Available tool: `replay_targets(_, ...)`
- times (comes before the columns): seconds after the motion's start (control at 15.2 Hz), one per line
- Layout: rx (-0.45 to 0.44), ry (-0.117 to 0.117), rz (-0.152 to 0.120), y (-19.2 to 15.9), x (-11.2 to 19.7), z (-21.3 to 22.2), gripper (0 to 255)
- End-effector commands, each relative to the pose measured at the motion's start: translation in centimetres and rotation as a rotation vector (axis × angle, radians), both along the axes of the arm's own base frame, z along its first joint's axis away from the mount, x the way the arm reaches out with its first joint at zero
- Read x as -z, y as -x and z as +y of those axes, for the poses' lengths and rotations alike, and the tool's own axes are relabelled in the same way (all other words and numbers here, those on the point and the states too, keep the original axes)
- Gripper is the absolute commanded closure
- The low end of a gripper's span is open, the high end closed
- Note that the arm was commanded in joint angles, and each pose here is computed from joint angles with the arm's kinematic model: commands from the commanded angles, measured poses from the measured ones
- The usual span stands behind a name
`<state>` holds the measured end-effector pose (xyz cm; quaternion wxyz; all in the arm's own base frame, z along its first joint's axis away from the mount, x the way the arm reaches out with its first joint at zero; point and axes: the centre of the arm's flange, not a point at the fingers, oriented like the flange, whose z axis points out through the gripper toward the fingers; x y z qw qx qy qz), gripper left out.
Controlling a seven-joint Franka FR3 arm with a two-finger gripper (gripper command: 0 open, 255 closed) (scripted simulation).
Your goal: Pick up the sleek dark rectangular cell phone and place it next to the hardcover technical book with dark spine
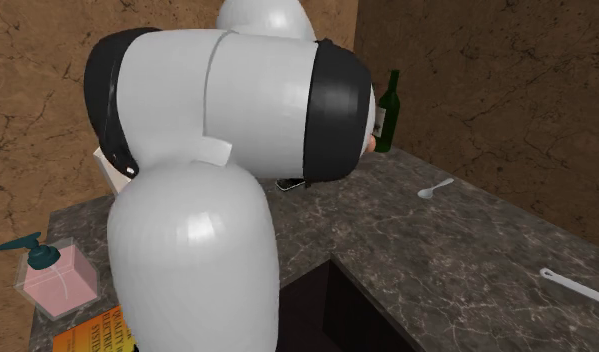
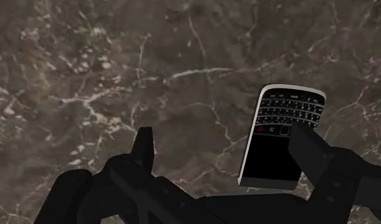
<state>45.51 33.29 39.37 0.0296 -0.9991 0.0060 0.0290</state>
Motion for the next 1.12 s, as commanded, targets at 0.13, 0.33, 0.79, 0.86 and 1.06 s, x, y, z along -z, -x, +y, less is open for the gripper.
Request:
replay_targets(0.13,0.017,0.001,-0.021,-2.8,1.4,4.2,0)
replay_targets(0.33,0.026,0.002,-0.031,-4.3,2.3,6.4,0)
replay_targets(0.79,0.026,0.002,-0.031,-4.2,6.3,6.7,0)
replay_targets(0.86,0.025,0.002,-0.031,-4.1,6.3,6.7,0)
replay_targets(1.06,0.026,0.002,-0.031,-4.2,6.3,6.7,0)
